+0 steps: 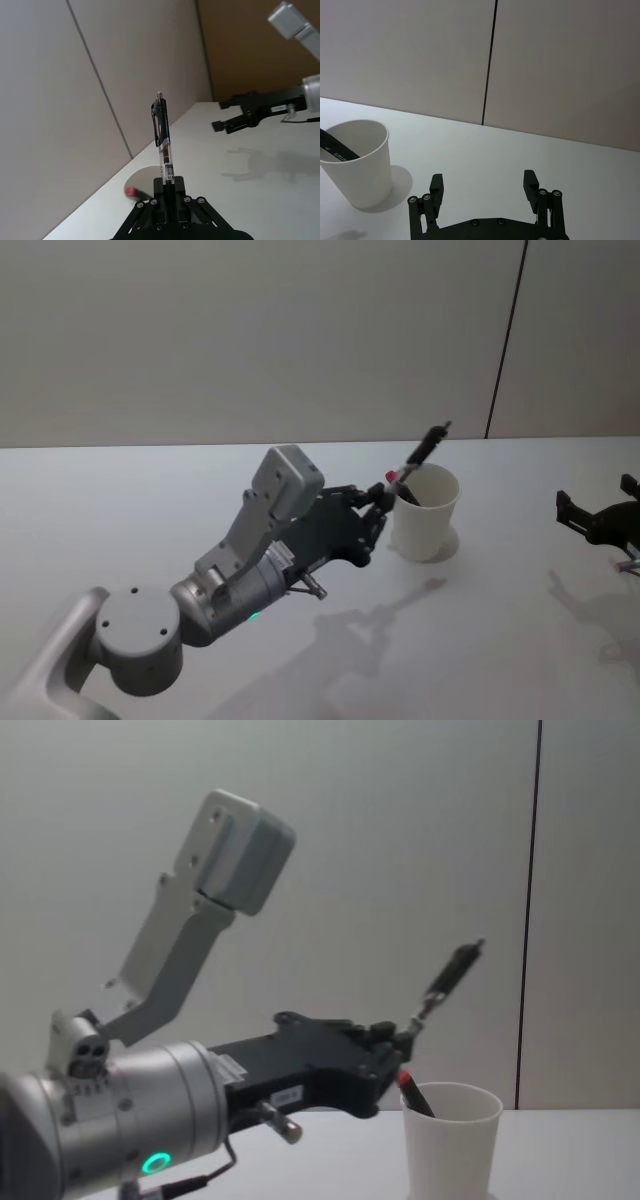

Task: Place the pen into the pen holder.

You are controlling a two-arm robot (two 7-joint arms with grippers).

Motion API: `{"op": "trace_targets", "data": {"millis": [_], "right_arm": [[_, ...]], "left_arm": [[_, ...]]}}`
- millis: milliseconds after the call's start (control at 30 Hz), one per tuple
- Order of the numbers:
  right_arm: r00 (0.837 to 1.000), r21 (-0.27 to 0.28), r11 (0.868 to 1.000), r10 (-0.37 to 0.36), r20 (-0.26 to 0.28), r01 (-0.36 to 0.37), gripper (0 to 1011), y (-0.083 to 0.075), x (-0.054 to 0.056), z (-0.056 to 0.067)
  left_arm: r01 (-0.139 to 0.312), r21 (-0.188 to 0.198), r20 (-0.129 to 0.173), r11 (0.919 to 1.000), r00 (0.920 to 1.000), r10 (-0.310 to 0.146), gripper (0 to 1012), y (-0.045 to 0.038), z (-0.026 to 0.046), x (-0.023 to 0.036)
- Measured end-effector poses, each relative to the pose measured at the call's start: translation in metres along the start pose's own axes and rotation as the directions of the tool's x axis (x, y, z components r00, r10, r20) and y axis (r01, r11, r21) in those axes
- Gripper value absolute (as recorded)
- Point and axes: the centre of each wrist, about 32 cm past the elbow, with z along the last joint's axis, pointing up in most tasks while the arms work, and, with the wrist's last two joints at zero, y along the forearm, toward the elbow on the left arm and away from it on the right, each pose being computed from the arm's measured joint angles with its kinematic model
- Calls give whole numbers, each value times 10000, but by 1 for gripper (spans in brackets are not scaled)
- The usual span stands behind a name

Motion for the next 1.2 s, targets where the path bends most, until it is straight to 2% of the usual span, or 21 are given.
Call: {"op": "trace_targets", "data": {"millis": [67, 100, 333, 633, 933, 1200], "right_arm": [[10000, -1, 10000, -1, 0, 1, 1002, 0, 0, 0], [10000, -1, 10000, 0, 0, 0, 1002, 0, 0, 0], [10000, 0, 10000, -1, 0, 1, 1002, 0, 0, 0], [10000, 0, 10000, -1, 1, 1, 1002, 0, 0, 0], [10000, 0, 10000, -1, 0, 1, 1002, 0, 0, 0], [10000, -1, 10000, -1, 0, 1, 1002, 0, 0, 0]], "left_arm": [[396, -114, 12, 9992, 9992, -395, 126, -45, -16, 14], [396, -114, 12, 9992, 9992, -395, 127, -45, -16, 14], [1144, -375, 8, 9927, 9934, -1144, 127, -158, -51, 38], [1688, -588, -26, 9839, 9856, -1692, 126, -262, -80, 48], [1877, -623, -21, 9803, 9821, -1882, 127, -324, -83, 54], [1798, -331, 134, 9831, 9837, -1794, 127, -366, -64, 39]]}}
